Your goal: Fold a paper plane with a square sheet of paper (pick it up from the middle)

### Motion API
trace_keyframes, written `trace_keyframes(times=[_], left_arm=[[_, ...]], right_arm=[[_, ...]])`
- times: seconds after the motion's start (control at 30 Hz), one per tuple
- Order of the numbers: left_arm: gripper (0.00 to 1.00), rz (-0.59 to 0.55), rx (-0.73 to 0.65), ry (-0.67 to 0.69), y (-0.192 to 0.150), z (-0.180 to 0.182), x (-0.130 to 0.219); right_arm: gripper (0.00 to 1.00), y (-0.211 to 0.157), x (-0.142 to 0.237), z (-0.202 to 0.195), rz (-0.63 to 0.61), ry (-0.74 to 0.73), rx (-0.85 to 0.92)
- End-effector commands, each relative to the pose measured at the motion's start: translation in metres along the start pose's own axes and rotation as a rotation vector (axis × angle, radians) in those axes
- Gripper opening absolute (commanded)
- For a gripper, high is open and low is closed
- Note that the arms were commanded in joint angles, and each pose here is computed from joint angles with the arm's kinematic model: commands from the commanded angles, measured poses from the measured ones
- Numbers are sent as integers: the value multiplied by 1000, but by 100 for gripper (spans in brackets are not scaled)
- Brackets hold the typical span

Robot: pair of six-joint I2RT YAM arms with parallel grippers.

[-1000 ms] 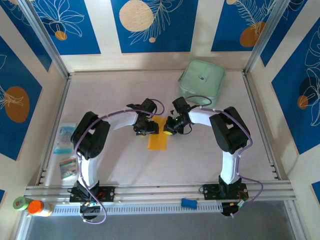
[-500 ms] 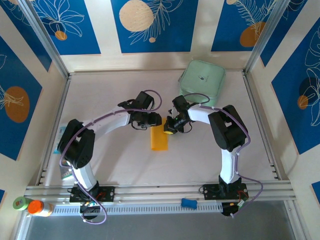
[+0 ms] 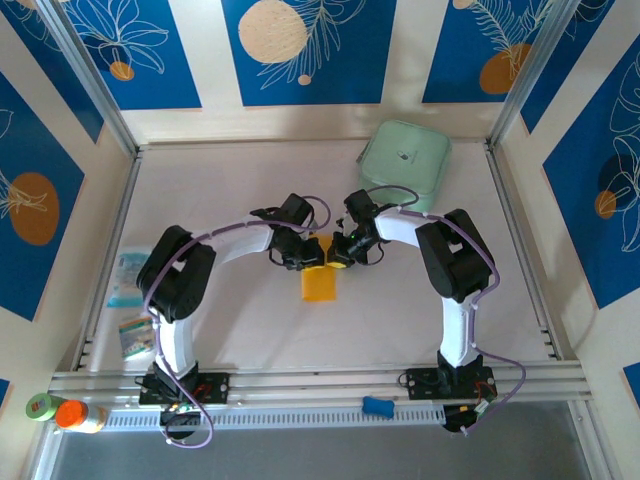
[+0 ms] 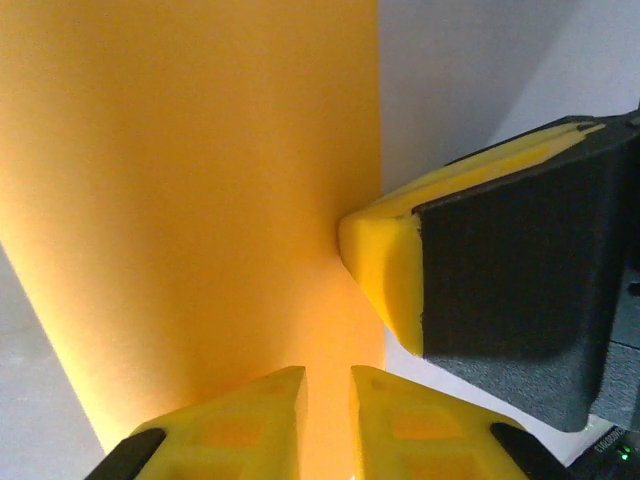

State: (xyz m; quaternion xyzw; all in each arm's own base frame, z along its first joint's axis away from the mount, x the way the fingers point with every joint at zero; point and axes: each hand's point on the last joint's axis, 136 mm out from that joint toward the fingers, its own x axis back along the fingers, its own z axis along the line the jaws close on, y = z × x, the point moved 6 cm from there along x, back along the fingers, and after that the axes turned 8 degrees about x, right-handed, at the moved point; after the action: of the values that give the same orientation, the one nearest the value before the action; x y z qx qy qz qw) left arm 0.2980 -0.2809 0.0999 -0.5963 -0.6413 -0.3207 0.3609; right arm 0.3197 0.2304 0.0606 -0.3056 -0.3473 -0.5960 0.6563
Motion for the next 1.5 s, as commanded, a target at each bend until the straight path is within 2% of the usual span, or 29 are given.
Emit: trace_keyframes(times=[0.0, 0.47, 0.8, 0.9, 1.03, 1.13, 1.3, 1.47], left_arm=[[18, 22, -2, -29, 5, -2, 4], [17, 50, 52, 17, 2, 44, -10], [18, 58, 97, 80, -9, 92, 3], [18, 22, 68, 53, -7, 82, 20], [18, -31, 41, -98, 0, 51, 37], [18, -40, 33, -195, 2, 32, 32], [18, 6, 67, -194, -1, 30, 6], [18, 56, 84, -125, -15, 45, -10]], right_arm=[[7, -26, -30, -57, 114, -246, -82], [7, -28, -30, -62, 137, -263, -95], [7, -29, -30, -66, 153, -301, -98], [7, -28, -29, -65, 152, -304, -91], [7, -28, -30, -64, 155, -306, -88], [7, -29, -30, -64, 158, -307, -90], [7, -29, -31, -63, 160, -307, -94], [7, -30, -33, -64, 164, -311, -101]])
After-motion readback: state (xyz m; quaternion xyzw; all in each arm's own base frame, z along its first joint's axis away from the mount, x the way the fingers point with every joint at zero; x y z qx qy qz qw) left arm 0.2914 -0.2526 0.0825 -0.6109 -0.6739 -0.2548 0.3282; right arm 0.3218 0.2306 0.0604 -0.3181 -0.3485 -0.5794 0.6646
